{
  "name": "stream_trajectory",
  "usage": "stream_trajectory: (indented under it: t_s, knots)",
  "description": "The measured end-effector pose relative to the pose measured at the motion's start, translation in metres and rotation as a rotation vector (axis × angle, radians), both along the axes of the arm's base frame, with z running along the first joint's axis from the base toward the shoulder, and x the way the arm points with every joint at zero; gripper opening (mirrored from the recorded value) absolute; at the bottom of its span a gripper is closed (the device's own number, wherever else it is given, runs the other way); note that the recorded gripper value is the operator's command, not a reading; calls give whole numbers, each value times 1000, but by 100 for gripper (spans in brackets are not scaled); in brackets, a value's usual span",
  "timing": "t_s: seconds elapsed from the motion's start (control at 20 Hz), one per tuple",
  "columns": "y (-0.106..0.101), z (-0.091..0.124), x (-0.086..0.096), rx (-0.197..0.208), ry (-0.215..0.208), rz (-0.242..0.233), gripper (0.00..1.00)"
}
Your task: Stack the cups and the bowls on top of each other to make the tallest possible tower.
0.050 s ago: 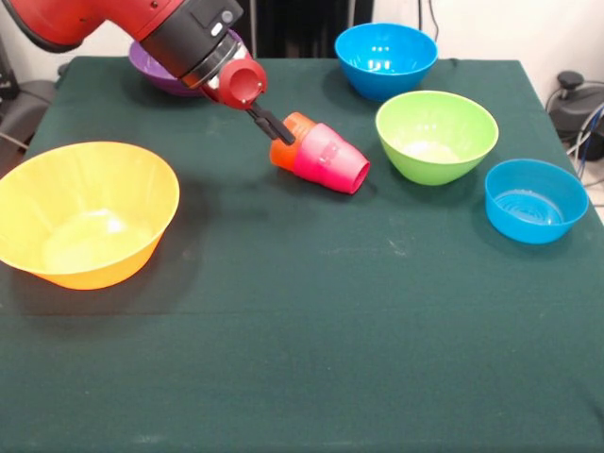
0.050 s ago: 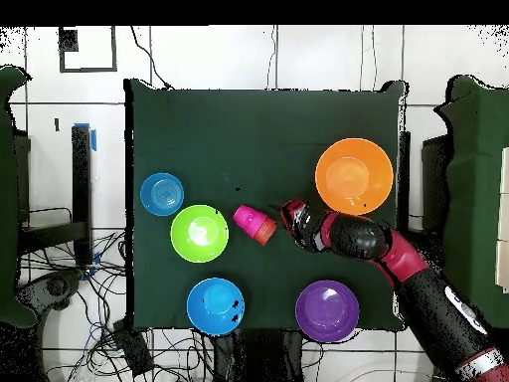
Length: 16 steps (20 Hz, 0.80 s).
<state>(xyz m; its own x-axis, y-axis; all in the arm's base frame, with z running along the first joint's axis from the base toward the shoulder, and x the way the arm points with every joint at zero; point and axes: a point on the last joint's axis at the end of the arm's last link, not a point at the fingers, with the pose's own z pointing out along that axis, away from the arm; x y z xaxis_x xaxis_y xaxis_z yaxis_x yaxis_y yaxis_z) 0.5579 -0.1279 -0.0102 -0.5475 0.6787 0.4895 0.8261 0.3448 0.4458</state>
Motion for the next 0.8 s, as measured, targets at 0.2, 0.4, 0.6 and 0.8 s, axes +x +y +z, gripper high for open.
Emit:
stream_trajectory:
  t_s: [0.2, 0.4, 0.6, 0.8]
  knots:
    - [2, -5, -11, 1, 1, 14, 100]
    - [4, -12, -22, -1, -1, 27, 100]
    - [6, -19, -32, 3, -3, 37, 100]
    - [12, -23, -39, 12, -3, 49, 100]
